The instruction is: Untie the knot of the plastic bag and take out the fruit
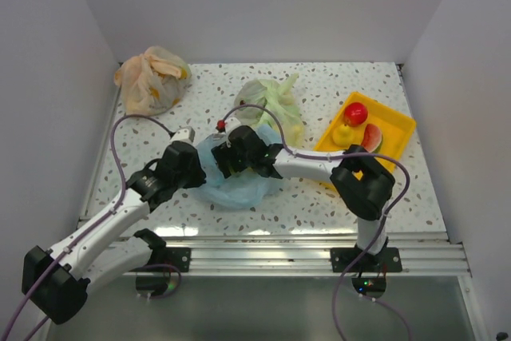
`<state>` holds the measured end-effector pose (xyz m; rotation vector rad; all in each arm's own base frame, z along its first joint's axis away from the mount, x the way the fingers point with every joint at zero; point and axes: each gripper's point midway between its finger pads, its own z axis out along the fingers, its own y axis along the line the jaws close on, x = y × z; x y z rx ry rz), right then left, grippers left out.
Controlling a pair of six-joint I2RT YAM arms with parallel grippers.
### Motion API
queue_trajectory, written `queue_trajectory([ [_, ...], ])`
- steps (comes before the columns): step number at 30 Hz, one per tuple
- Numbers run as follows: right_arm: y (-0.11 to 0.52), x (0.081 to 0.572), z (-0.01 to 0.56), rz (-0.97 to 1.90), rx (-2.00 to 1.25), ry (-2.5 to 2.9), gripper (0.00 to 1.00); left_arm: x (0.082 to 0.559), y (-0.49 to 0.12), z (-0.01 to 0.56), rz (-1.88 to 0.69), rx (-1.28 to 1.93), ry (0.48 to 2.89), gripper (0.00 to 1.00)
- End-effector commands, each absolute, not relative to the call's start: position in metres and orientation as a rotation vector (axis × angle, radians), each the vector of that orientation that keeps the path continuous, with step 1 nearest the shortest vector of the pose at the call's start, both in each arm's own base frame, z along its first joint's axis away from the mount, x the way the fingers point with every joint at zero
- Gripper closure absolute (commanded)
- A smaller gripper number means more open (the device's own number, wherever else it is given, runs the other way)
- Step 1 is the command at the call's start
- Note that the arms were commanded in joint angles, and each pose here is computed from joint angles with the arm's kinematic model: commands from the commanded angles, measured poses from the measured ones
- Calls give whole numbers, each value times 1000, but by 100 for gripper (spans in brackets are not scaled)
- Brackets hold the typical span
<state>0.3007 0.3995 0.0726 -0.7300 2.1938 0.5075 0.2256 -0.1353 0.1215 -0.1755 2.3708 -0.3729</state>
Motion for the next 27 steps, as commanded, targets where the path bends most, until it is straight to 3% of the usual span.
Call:
queue_trajectory([
  [1,412,324,86,489,-666,2108,14,229,-140,127,-412,-146,2333,100],
  [7,418,329,64,478,-681,2110,16,226,-140,120,-416,-143,2347,100],
  [11,420,326,65,506,-692,2099,41,224,-138,115,-403,-151,2355,100],
  [12,418,324,65,509,-697,2098,54,224,-136,114,-393,-155,2355,100],
  [16,416,319,93,551,-701,2053,75,225,-129,110,-346,-186,2358,100],
  [19,414,309,105,582,-738,2040,79,225,-124,108,-317,-213,2357,100],
  [27,403,276,168,721,-829,1948,80,228,-115,113,-259,-244,2344,100],
])
